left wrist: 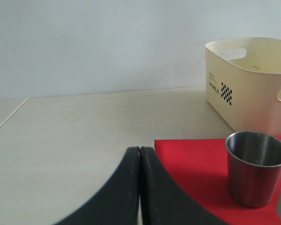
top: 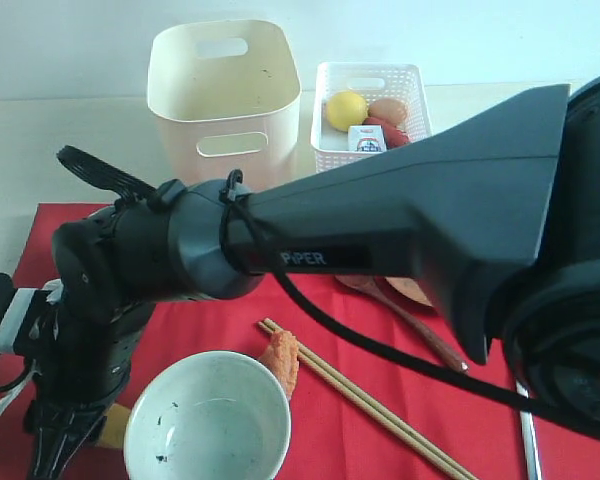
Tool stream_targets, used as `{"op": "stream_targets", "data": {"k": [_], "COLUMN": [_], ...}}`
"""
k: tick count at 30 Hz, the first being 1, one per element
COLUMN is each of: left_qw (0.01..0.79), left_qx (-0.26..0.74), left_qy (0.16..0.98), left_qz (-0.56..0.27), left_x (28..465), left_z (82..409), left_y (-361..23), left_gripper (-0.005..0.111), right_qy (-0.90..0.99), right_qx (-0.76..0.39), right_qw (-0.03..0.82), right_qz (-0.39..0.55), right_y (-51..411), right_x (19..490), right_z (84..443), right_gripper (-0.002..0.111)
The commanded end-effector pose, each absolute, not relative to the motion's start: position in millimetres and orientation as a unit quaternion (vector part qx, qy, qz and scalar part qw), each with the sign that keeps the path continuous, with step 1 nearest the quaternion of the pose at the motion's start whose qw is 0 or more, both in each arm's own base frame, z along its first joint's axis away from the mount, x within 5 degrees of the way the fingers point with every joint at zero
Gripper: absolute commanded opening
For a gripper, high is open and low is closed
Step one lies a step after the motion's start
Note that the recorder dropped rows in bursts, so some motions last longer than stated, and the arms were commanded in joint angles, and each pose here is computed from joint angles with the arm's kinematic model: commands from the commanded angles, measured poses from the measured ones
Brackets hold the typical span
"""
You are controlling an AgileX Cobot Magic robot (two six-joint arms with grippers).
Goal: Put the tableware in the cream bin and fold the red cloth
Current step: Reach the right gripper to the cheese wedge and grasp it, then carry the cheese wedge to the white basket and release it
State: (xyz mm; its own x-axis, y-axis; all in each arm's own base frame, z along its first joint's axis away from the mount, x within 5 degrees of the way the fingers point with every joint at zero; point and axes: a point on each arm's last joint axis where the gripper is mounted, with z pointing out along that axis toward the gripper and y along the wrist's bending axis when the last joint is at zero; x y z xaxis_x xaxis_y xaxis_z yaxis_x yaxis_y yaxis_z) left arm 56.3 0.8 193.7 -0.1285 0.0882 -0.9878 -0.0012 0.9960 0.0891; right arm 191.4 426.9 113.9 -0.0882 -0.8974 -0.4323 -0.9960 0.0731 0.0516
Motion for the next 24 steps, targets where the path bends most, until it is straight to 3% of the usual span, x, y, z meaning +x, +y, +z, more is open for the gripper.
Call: {"op": "stream_targets", "data": {"k": [1, 3, 10, 16, 20, 24], "left_qw": [0.665, 0.665, 0.665, 0.665, 0.665, 0.665], "left_qx": [0.028, 0.028, 0.028, 0.028, 0.028, 0.028], "left_qy": [0.746, 0.746, 0.746, 0.746, 0.746, 0.746], "left_qz": [0.034, 0.034, 0.034, 0.034, 0.034, 0.034], "left_x": [56, 56, 56, 56, 56, 56], "left_z": [195, 195, 195, 195, 195, 195], "left_y": [1, 1, 1, 1, 1, 1], "left_gripper": [0.000, 0.000, 0.000, 0.000, 0.000, 0.000], "right_qy": [0.736, 0.732, 0.733, 0.770, 0.796, 0.822], "right_qx": [-0.636, -0.638, -0.604, -0.526, -0.467, -0.424], "right_qw": [0.151, 0.164, 0.251, 0.324, 0.358, 0.360], "right_qz": [0.176, 0.175, 0.186, 0.159, 0.141, 0.121], "right_y": [428, 427, 394, 323, 278, 247], "right_x": [192, 193, 222, 267, 299, 329], "right_z": [126, 140, 233, 310, 333, 328], "right_gripper": [0.013, 0.000, 0.000, 0.000, 0.000, 0.000]}}
